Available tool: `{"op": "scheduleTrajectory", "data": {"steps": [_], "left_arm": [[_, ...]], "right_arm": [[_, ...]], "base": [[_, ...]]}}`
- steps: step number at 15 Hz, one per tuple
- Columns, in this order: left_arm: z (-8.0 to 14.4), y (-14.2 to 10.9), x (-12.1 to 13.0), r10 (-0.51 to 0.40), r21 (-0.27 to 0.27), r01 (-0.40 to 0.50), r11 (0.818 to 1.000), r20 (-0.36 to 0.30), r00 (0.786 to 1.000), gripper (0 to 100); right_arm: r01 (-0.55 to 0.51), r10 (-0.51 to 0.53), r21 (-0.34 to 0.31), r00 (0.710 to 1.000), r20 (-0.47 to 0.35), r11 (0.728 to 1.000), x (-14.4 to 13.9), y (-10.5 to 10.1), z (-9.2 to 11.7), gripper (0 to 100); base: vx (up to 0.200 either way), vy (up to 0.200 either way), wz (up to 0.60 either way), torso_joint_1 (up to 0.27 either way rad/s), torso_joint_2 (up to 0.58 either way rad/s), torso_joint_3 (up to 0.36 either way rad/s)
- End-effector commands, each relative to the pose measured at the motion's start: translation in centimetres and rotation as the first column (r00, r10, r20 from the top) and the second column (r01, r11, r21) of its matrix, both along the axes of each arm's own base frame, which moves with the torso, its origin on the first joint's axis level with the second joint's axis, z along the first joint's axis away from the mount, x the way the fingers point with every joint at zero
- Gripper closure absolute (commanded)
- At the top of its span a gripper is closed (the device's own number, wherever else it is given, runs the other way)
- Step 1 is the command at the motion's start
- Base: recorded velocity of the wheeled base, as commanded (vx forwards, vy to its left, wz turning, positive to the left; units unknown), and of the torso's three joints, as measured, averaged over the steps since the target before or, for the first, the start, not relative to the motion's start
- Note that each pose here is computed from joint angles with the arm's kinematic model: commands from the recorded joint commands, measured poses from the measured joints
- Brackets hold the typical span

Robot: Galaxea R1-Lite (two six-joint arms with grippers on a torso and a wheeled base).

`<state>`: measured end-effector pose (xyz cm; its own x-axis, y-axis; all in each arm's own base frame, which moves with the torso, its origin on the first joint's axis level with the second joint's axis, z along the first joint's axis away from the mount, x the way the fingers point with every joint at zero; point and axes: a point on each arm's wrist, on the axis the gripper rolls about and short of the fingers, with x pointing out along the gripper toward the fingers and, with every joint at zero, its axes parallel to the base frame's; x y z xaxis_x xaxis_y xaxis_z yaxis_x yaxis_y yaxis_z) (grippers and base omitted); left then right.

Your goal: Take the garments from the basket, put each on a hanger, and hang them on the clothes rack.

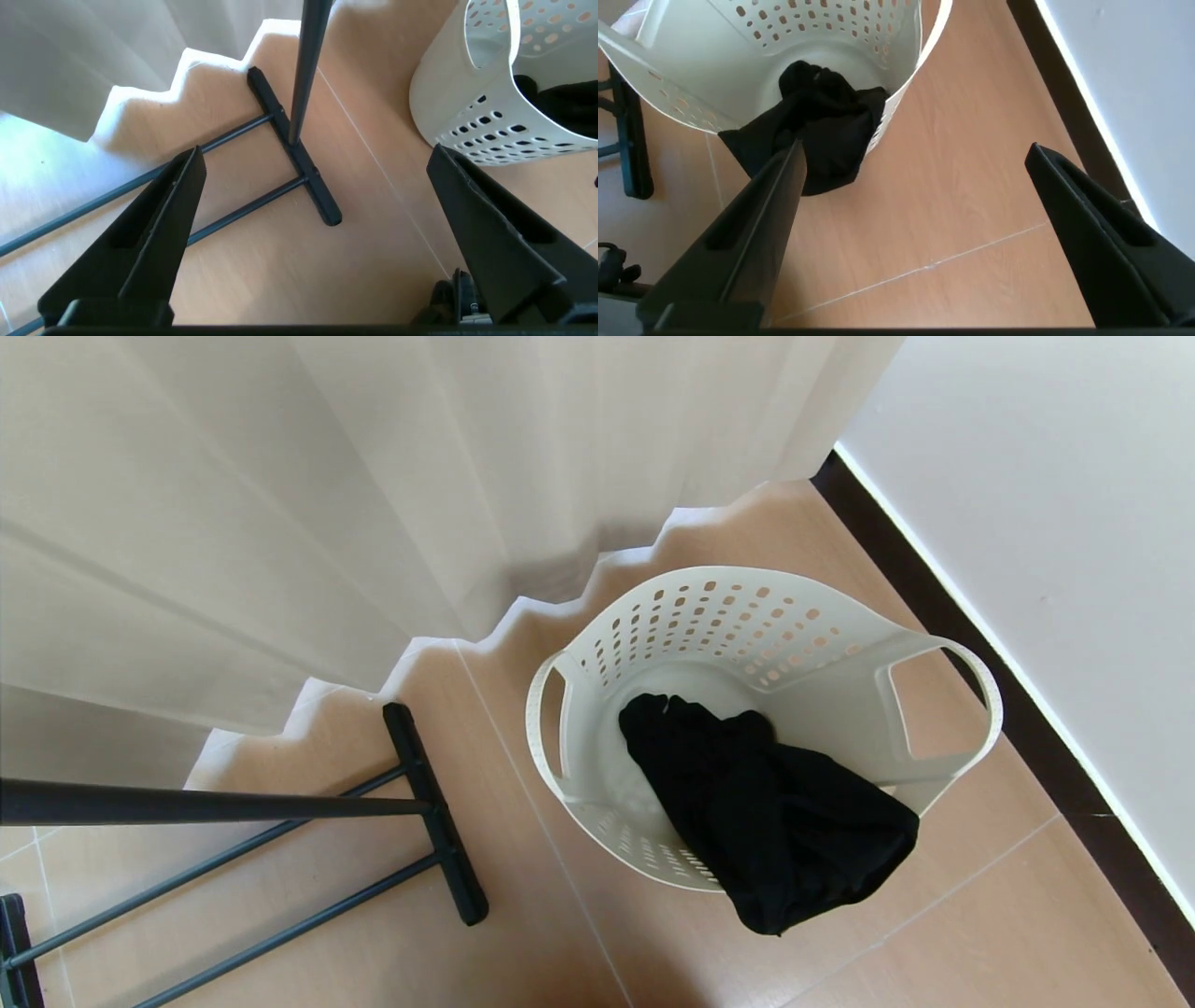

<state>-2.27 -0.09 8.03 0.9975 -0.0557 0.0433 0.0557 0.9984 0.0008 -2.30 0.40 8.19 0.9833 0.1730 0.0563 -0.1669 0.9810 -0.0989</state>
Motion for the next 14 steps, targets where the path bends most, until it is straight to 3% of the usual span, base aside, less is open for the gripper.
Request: {"op": "scheduleTrajectory", "data": {"steps": [1,3,4,5,7,8,10,11,12,13,14], "left_arm": [[0.0,0.0,0.0,0.005,-0.004,-0.005,1.000,0.001,1.000,0],[0.0,0.0,0.0,0.001,0.000,-0.001,1.000,0.001,1.000,0],[0.0,0.0,0.0,0.001,0.000,-0.001,1.000,0.001,1.000,0],[0.0,0.0,0.0,0.002,0.000,-0.002,1.000,0.001,1.000,0],[0.0,0.0,0.0,0.002,0.000,-0.002,1.000,0.001,1.000,0],[0.0,0.0,0.0,0.002,0.000,-0.002,1.000,0.001,1.000,0],[0.0,0.0,0.0,0.002,0.000,-0.002,1.000,0.001,1.000,0],[0.0,0.0,0.0,0.002,0.000,-0.002,1.000,0.001,1.000,0],[0.0,0.0,0.0,0.002,0.000,-0.002,1.000,0.001,1.000,0],[0.0,0.0,0.0,0.002,0.000,-0.002,1.000,0.001,1.000,0],[0.0,0.0,0.0,0.002,0.000,-0.002,1.000,0.001,1.000,0]], "right_arm": [[-0.058,0.056,-0.035,0.996,-0.063,0.998,0.6,0.1,0.9,0],[-0.087,0.082,-0.029,0.984,-0.160,0.996,1.8,0.2,3.3,0],[-0.087,0.082,-0.029,0.984,-0.160,0.996,1.8,0.2,3.3,0],[-0.190,0.150,-0.105,0.939,-0.308,0.976,4.1,0.3,4.5,0],[-0.284,0.184,-0.196,0.893,-0.410,0.939,6.1,0.6,4.8,0],[-0.382,0.215,-0.270,0.844,-0.491,0.884,8.0,1.1,5.2,0],[-0.587,0.245,-0.401,0.729,-0.639,0.703,12.5,2.7,6.7,0],[-0.642,0.238,-0.461,0.706,-0.668,0.612,13.8,3.2,8.0,0],[-0.696,0.234,-0.466,0.661,-0.713,0.547,15.3,3.6,9.2,0],[-0.732,0.226,-0.439,0.614,-0.756,0.521,17.0,4.2,10.4,0],[-0.743,0.218,-0.433,0.599,-0.771,0.510,17.9,4.6,11.5,0]], "base": [[0.000,0.000,0.00,0.000,0.00,0.000],[0.000,0.000,0.00,0.000,0.00,0.000],[0.000,0.000,0.00,0.000,0.00,0.000],[0.000,0.000,0.00,0.000,0.00,0.000],[0.000,0.000,0.00,0.000,0.00,0.000],[0.000,0.000,0.00,0.000,0.00,0.000],[0.000,0.000,0.00,0.000,0.00,0.000],[0.000,0.000,0.00,0.000,0.00,0.000],[0.000,0.000,0.00,0.000,0.00,0.000],[0.000,0.000,0.00,0.000,0.00,0.000],[0.000,0.000,0.00,0.000,0.00,0.000]]}}
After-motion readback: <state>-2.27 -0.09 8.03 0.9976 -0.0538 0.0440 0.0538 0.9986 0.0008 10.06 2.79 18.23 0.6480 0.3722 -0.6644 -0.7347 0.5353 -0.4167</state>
